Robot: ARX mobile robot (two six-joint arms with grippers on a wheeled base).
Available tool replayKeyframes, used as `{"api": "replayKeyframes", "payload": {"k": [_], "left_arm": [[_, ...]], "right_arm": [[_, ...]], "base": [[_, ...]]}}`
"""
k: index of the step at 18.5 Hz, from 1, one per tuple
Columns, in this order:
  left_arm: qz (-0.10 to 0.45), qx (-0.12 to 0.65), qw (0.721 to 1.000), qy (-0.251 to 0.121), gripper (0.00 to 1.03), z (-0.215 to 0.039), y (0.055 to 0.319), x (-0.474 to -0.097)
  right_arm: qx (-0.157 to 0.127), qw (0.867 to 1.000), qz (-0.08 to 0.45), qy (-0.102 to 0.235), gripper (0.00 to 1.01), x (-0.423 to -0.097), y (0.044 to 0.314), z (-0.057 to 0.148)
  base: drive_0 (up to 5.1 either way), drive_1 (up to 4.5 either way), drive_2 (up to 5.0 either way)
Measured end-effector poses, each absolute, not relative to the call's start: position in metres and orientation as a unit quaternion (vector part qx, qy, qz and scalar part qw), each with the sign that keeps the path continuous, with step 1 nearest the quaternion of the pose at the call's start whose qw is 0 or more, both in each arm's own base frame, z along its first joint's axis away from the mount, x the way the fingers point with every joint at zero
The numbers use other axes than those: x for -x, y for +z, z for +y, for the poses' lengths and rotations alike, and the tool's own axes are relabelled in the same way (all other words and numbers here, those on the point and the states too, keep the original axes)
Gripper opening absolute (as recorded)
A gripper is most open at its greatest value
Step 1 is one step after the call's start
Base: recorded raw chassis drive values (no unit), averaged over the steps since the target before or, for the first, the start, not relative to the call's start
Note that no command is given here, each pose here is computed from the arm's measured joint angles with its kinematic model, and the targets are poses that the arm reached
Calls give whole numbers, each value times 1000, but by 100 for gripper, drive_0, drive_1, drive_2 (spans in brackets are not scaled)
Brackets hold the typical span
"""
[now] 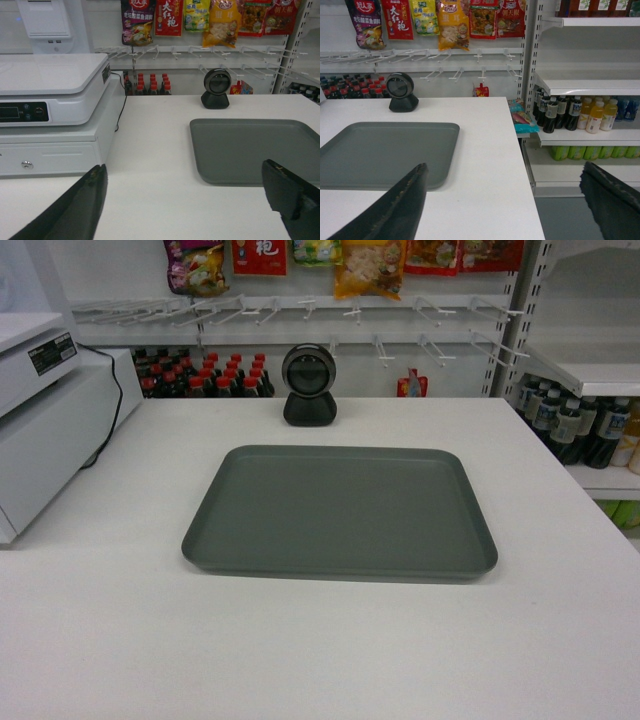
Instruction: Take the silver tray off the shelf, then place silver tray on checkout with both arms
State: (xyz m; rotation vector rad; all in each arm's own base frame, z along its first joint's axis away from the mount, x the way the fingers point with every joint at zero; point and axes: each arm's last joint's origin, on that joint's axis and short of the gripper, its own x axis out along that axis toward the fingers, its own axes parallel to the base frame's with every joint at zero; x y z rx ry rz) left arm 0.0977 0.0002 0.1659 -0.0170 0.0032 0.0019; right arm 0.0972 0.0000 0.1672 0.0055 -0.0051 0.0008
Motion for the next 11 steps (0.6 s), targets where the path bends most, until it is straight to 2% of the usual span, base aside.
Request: {"api": "replayKeyframes", "payload": {"k": [1,2,11], "left_arm": [[2,8,1000,1,100,0,166,-98],[2,8,1000,1,97,0,166,-98],[2,8,1000,1,98,0,166,-98]], "right_arm": [[-3,1000,-3,0,100,-97,167,0],[-3,1000,-3,0,97,-97,167,0],[-3,1000,-3,0,98,-97,167,0]], "base": [[0,0,0],[0,0,0],[0,0,0]]}}
